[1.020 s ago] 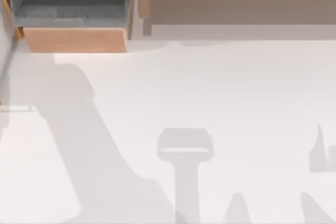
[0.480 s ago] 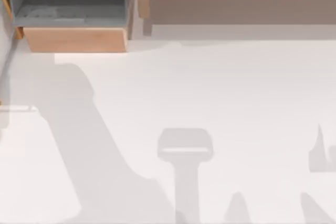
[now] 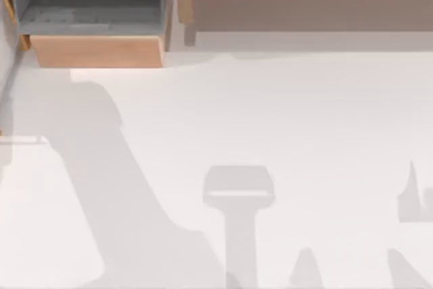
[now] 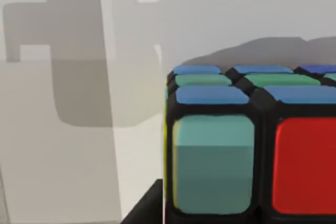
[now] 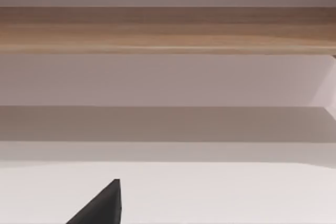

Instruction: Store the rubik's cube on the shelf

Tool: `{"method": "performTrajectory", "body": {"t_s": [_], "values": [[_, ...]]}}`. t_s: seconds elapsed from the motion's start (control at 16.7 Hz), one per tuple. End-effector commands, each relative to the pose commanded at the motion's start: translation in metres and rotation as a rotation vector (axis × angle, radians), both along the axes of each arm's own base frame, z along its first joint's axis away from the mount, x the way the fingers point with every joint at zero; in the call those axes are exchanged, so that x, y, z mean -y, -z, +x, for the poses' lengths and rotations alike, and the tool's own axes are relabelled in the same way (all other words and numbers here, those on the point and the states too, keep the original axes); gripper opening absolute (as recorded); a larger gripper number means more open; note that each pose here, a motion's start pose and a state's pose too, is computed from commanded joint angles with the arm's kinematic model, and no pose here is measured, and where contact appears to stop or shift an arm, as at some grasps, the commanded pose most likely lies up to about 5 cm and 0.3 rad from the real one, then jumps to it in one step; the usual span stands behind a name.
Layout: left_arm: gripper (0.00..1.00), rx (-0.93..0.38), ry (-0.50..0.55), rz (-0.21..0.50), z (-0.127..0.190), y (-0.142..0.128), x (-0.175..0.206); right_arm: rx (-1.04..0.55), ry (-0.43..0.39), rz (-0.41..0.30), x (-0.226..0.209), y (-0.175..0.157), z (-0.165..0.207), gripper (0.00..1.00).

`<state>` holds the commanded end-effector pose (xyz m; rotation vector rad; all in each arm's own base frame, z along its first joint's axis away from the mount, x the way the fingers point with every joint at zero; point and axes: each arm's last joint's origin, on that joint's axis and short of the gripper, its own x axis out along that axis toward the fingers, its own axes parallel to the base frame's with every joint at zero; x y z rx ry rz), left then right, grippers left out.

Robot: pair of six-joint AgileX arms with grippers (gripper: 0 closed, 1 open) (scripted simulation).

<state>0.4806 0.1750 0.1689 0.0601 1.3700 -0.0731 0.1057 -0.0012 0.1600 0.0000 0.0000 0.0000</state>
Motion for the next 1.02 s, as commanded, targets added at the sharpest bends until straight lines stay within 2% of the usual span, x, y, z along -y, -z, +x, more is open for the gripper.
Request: {"method": "performTrajectory", "body": {"t_s": [0.42,0.54,0.66,0.84,0.96,1.02], "values": [[0.0,0.0,-0.001,0.0,-0.001,-0.001,-0.002,0.0,0.0,0.0,0.0,0.0,0.0,1.0],[0.0,0.004,0.01,-0.012,-0.008,-0.015,-0.002,0.0,0.0,0.0,0.0,0.0,0.0,1.0],[0.0,0.064,0.023,-0.007,-0.021,-0.052,-0.01,0.0,0.0,0.0,0.0,0.0,0.0,1.0],[0.0,0.217,0.021,0.045,-0.052,-0.123,-0.032,0.0,0.0,0.0,0.0,0.0,0.0,1.0],[0.0,0.287,0.013,0.083,-0.069,-0.154,-0.044,0.0,0.0,0.0,0.0,0.0,0.0,1.0],[0.0,0.301,0.003,0.096,-0.074,-0.16,-0.049,0.0,0.0,0.0,0.0,0.0,0.0,1.0]]}}
